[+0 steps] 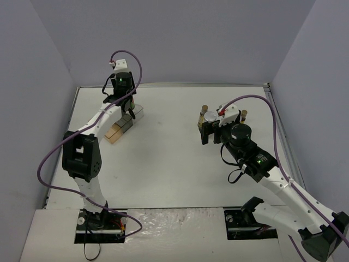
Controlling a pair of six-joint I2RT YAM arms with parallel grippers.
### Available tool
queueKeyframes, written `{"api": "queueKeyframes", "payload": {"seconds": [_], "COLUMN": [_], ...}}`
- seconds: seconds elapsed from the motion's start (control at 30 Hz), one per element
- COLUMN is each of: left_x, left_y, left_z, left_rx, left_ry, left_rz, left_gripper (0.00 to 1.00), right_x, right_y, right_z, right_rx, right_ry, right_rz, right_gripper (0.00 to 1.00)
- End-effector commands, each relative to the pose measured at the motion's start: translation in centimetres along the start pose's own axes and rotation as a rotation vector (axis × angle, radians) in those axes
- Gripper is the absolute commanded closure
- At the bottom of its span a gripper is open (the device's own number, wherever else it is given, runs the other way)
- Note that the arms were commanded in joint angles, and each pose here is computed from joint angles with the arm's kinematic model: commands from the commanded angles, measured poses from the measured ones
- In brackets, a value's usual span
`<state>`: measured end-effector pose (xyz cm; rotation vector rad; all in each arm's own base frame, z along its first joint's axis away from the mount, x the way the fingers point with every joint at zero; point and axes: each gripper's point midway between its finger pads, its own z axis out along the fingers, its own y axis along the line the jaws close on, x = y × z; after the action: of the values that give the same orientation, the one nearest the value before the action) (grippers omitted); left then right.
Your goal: Organize the condiment bottles
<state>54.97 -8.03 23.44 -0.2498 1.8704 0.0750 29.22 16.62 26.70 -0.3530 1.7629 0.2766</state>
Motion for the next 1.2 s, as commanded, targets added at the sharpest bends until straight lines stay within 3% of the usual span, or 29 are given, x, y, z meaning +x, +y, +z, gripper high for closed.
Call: {"api": "queueKeyframes", "payload": {"seconds": [0.0, 0.37, 0.6, 0.77, 1.17], "left_x": [-8.8, -5.1, -3.2, -1.4, -0.1], "left_y": [-0.5, -0.9, -1.1, -1.1, -0.4], "left_z": [-1.4, 0.6, 1.6, 2.2, 1.1], "left_rx": [0.019, 0.002, 0.006, -0.005, -0.014], "left_ry": [-0.247, -0.176, -0.147, -0.105, -0.048], "left_rz": [-0.169, -0.182, -0.161, -0.153, -0.143], "left_gripper": [1.00, 1.00, 0.93, 0.79, 0.25], "right_x": [-1.5, -0.7, 0.3, 0.7, 0.7], "right_y": [-0.1, -0.1, -0.2, -0.2, -0.2], "right_z": [0.2, 0.5, 0.5, 0.4, 0.4], "right_rx": [0.004, 0.003, 0.009, 0.011, 0.010], "right_ry": [-0.056, -0.034, -0.019, -0.012, -0.013], "right_rz": [0.017, 0.016, 0.018, 0.025, 0.042], "right_gripper": [0.00, 0.00, 0.00, 0.00, 0.00]}}
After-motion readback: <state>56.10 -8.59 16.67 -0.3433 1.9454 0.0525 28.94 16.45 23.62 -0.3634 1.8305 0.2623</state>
